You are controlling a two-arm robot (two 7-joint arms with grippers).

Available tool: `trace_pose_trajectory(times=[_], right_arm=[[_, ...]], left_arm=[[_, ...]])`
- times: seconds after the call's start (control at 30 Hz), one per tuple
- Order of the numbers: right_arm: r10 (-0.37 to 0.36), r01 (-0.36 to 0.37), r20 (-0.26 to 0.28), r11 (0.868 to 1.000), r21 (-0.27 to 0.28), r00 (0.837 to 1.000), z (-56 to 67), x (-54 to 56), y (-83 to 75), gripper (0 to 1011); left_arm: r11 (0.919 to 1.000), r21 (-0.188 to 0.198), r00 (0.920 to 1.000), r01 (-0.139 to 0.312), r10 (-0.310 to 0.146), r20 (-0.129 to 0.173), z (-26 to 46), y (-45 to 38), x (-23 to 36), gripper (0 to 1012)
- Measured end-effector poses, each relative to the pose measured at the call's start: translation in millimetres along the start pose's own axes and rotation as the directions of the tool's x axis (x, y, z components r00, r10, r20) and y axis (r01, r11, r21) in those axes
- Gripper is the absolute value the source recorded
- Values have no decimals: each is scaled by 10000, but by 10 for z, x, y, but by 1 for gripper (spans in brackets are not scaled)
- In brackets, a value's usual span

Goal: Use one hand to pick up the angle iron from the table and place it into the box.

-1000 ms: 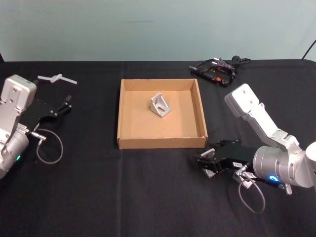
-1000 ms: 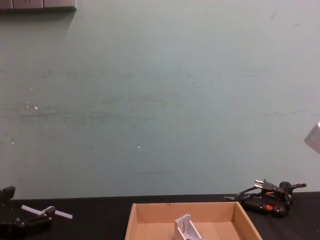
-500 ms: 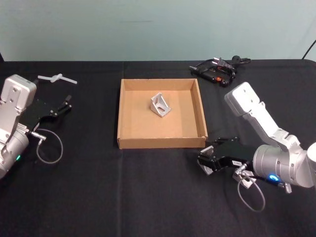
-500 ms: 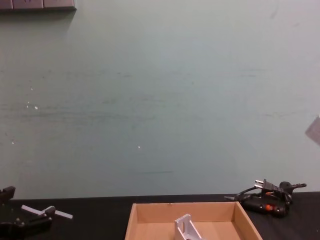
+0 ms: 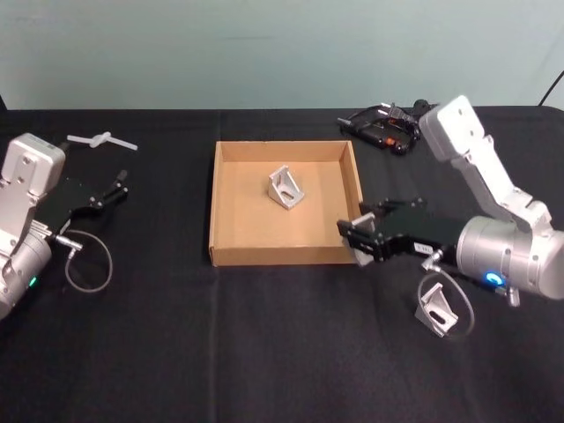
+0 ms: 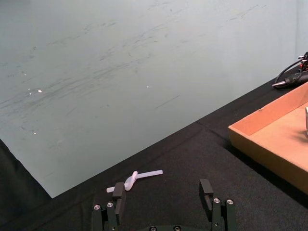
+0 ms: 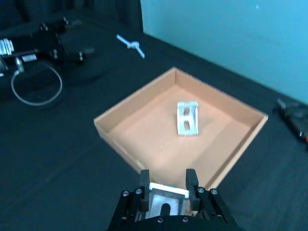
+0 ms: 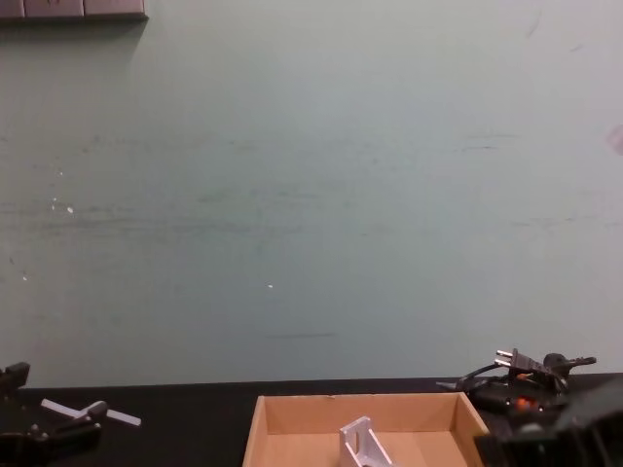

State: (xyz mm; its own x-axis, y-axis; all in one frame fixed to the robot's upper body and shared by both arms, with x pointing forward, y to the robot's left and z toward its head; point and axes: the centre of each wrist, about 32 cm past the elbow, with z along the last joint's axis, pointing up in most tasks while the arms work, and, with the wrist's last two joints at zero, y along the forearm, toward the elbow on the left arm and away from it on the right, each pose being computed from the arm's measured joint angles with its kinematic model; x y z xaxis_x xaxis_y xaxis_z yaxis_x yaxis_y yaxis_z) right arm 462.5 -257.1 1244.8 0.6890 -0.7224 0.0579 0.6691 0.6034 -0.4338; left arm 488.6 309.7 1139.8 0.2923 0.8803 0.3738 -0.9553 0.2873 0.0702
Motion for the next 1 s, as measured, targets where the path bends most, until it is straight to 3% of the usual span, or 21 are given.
trace_pose_trajectory(times=[0.2,0.43,0.77,1.0], right_arm=[[-83,74,234,9993,366,9997,156,113,96,448],[-153,133,325,9981,605,9994,301,346,365,449],[272,-319,571,9960,830,9980,284,632,833,449],[340,-385,732,9974,602,9967,260,737,1059,448]], left_arm=[[10000,1,10000,0,0,0,0,0,0,1004],[10000,2,10000,0,0,0,0,0,0,1005],[10000,2,10000,-1,1,0,0,0,0,1005],[10000,1,10000,0,0,-1,0,0,0,1005]])
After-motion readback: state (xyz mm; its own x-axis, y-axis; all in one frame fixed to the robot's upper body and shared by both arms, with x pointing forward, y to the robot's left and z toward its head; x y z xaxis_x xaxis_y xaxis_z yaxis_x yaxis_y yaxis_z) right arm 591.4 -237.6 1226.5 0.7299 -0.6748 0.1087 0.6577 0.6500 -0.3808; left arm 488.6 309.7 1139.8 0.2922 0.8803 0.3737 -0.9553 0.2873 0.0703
